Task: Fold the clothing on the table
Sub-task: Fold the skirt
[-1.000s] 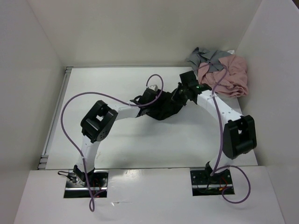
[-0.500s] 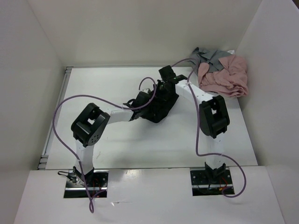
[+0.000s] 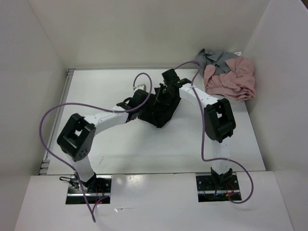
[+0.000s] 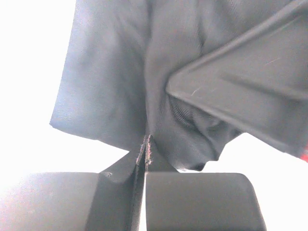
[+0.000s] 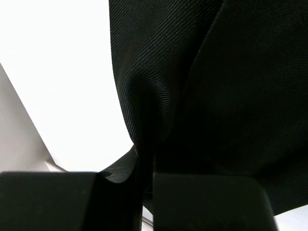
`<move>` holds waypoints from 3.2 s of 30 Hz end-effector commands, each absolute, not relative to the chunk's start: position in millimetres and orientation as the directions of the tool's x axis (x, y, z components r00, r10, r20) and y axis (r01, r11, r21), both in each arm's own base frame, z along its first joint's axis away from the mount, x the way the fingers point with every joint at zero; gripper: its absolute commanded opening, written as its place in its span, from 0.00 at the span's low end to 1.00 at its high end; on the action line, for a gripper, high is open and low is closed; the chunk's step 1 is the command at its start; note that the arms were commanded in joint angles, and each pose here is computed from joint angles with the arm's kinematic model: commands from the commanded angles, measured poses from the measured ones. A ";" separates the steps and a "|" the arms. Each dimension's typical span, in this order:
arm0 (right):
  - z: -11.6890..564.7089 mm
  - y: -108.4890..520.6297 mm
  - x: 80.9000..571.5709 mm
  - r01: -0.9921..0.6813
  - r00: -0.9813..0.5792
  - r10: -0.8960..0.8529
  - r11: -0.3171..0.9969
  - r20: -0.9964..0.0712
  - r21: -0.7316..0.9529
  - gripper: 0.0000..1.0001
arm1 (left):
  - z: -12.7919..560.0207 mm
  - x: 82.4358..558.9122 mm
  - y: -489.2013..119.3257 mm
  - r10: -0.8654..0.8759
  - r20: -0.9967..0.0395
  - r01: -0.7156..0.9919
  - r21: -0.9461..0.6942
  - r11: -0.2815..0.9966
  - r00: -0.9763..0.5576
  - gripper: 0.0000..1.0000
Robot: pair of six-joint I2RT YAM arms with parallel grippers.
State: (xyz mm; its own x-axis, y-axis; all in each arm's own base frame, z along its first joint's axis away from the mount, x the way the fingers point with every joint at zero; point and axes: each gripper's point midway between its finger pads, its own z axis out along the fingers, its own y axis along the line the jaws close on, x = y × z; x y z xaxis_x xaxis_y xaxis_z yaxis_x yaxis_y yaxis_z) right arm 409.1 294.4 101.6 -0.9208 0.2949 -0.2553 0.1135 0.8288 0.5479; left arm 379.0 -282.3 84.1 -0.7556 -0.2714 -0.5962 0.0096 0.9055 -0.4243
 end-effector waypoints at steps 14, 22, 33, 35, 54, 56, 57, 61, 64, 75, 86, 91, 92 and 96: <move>60.0 367.0 357.0 -0.095 -0.985 0.007 0.817 -0.174 0.568 0.37 | 214.6 372.3 -182.5 -0.393 -0.768 -0.094 -0.404 0.910 -0.505 0.00; 157.0 392.4 293.7 -0.352 -0.935 -0.219 0.495 -0.277 0.794 0.62 | 207.9 369.4 -184.9 -0.406 -0.754 -0.077 -0.431 0.899 -0.516 0.00; 244.8 304.2 290.3 -0.386 -0.902 -0.008 0.468 -0.432 0.795 0.65 | 183.6 363.9 -223.9 -0.400 -0.699 0.050 -0.528 0.848 -0.592 0.01; 239.3 281.9 299.1 -0.348 -0.903 0.048 0.504 -0.428 0.791 0.57 | 180.8 366.0 -239.4 -0.390 -0.684 0.101 -0.560 0.822 -0.616 0.01; 233.8 231.3 310.0 -0.261 -0.884 0.173 0.588 -0.434 0.765 0.08 | 8.5 358.6 -252.6 -0.435 -0.229 -0.189 -0.662 0.726 -0.871 0.00; 236.7 230.8 309.1 -0.276 -0.878 0.169 0.588 -0.449 0.761 0.08 | 4.2 357.0 -245.7 -0.454 -0.208 -0.222 -0.655 0.723 -0.866 0.00; 233.2 230.4 307.8 -0.269 -0.881 0.168 0.590 -0.441 0.761 0.08 | 4.4 355.2 -247.5 -0.449 -0.204 -0.213 -0.665 0.716 -0.870 0.00; 231.3 229.1 304.4 -0.272 -0.882 0.160 0.594 -0.442 0.757 0.08 | 43.5 368.3 -256.9 -0.429 -0.284 -0.112 -0.710 0.695 -0.858 0.00; 222.9 225.6 302.6 -0.262 -0.886 0.152 0.616 -0.438 0.743 0.20 | 118.1 375.7 -268.1 -0.389 -0.427 0.041 -0.714 0.699 -0.816 0.00; 205.4 193.5 299.1 -0.192 -0.853 0.202 0.735 -0.481 0.650 0.49 | 251.8 325.6 -241.5 -0.367 -0.622 0.270 -0.694 0.667 -0.692 0.32; 262.4 101.0 278.4 -0.047 -0.584 0.421 0.836 -0.694 0.546 0.72 | 333.4 242.8 -102.3 -0.564 -0.786 0.095 -0.601 0.794 -0.252 1.00; 311.3 65.2 245.8 -0.023 -0.371 0.477 0.853 -0.796 0.522 0.84 | 323.4 218.4 -81.0 -0.589 -0.776 0.041 -0.612 0.790 -0.227 1.00; 318.8 60.3 240.7 -0.016 -0.334 0.495 0.848 -0.802 0.529 0.87 | 311.7 216.5 -78.7 -0.590 -0.771 0.019 -0.611 0.791 -0.239 1.00; 332.1 30.7 218.0 0.067 -0.171 0.540 0.841 -0.824 0.537 0.99 | 300.5 203.9 -65.6 -0.601 -0.769 -0.013 -0.614 0.789 -0.218 1.00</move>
State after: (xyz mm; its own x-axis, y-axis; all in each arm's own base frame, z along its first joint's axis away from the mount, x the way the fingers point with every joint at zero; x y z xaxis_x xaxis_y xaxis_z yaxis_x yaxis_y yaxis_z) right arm 226.6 56.1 336.6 -0.2535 0.5129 -0.8202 -0.0488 0.8400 0.5403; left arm 209.7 -81.2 318.0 -0.2245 -0.6002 -0.7677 0.0672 0.7764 -0.6266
